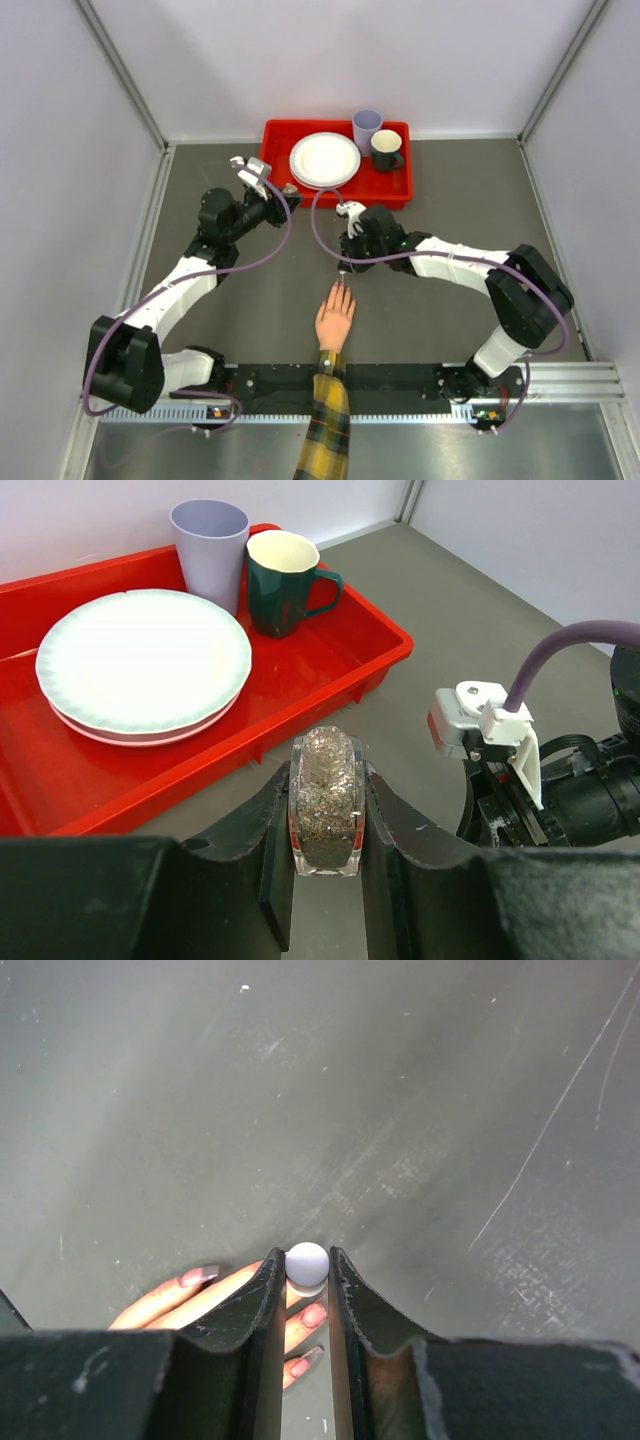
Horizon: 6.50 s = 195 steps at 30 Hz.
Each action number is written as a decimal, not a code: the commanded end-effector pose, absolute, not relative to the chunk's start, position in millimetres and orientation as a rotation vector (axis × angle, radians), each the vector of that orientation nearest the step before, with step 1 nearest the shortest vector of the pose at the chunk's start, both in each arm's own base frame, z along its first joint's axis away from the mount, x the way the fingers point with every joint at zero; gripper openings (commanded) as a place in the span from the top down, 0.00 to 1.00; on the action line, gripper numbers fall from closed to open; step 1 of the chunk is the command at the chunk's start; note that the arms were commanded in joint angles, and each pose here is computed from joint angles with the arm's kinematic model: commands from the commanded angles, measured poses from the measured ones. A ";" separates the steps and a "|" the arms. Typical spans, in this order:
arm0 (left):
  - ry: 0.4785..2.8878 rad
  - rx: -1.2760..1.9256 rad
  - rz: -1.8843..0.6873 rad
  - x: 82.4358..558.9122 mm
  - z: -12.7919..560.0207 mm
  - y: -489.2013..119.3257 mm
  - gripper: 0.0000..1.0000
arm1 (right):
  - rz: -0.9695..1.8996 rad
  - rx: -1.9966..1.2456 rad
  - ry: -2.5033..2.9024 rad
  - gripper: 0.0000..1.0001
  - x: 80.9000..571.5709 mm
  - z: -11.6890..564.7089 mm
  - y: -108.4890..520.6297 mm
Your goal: Paint the nails
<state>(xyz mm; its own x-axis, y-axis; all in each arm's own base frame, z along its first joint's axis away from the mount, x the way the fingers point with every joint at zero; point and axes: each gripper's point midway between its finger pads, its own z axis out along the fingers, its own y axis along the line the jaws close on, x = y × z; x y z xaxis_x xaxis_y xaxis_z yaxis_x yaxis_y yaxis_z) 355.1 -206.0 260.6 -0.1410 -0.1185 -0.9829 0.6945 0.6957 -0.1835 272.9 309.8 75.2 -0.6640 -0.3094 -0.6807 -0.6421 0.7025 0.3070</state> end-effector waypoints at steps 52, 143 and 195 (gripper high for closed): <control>1.489 0.492 -0.737 352.7 279.9 -203.0 1.00 | 0.800 -0.731 2.191 1.00 283.9 109.7 327.3; 1.255 1.155 -1.396 195.5 318.6 -261.6 1.00 | 0.978 -0.822 1.745 1.00 237.5 395.8 308.2; 1.300 1.199 -1.374 198.5 304.5 -273.3 1.00 | 0.986 -0.986 1.678 1.00 205.4 396.2 345.1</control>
